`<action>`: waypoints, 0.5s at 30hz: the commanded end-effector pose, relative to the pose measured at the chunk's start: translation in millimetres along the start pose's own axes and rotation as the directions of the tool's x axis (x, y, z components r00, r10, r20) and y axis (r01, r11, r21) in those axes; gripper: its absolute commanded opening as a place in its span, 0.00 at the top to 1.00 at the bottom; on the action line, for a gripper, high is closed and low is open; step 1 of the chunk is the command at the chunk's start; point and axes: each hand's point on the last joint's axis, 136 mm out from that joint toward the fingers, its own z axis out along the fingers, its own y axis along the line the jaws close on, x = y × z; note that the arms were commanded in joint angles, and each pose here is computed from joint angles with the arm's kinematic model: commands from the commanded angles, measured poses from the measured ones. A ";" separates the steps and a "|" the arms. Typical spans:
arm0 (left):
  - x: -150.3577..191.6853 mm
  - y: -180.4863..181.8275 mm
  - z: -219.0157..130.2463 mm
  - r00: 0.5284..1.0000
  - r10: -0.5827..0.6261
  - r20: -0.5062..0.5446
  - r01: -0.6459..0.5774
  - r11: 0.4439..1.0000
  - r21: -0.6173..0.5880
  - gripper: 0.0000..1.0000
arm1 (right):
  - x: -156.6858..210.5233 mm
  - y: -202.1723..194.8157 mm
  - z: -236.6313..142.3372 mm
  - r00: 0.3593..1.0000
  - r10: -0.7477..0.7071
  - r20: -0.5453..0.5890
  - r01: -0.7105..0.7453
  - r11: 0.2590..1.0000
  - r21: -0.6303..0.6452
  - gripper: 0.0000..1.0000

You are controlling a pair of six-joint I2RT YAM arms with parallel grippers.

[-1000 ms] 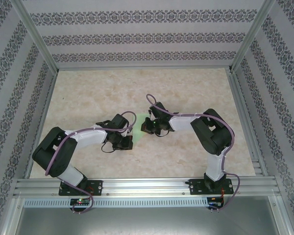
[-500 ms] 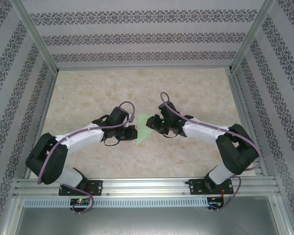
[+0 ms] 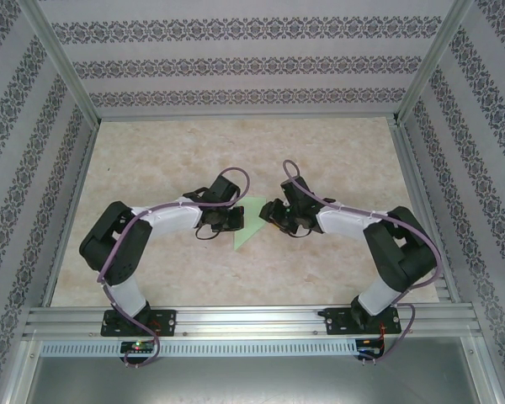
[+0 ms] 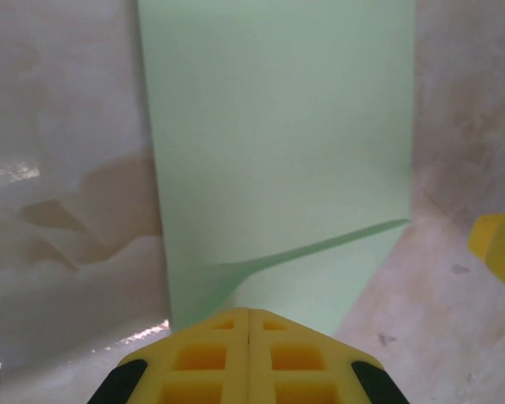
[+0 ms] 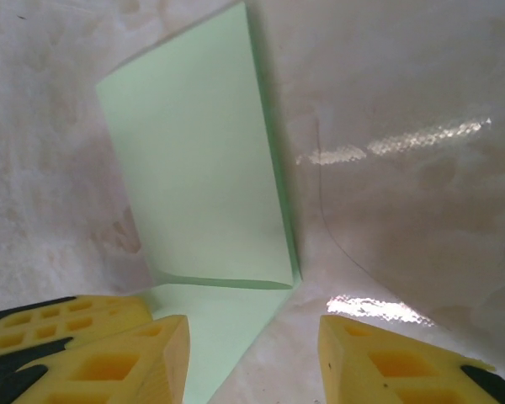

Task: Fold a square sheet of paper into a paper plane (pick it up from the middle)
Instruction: Third fold the triangle at the center of the table.

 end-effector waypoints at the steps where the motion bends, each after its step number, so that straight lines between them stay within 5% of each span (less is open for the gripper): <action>1: -2.6 10.0 1.9 1.000 -0.009 0.011 0.010 0.997 -0.080 1.00 | -2.9 7.9 6.8 1.000 -0.016 -0.019 0.016 0.999 -0.037 0.56; 15: 1.1 16.8 6.5 1.000 -0.010 -0.007 0.009 0.994 -0.108 1.00 | -0.8 21.3 24.7 0.995 -0.066 -0.081 0.058 0.994 -0.097 0.65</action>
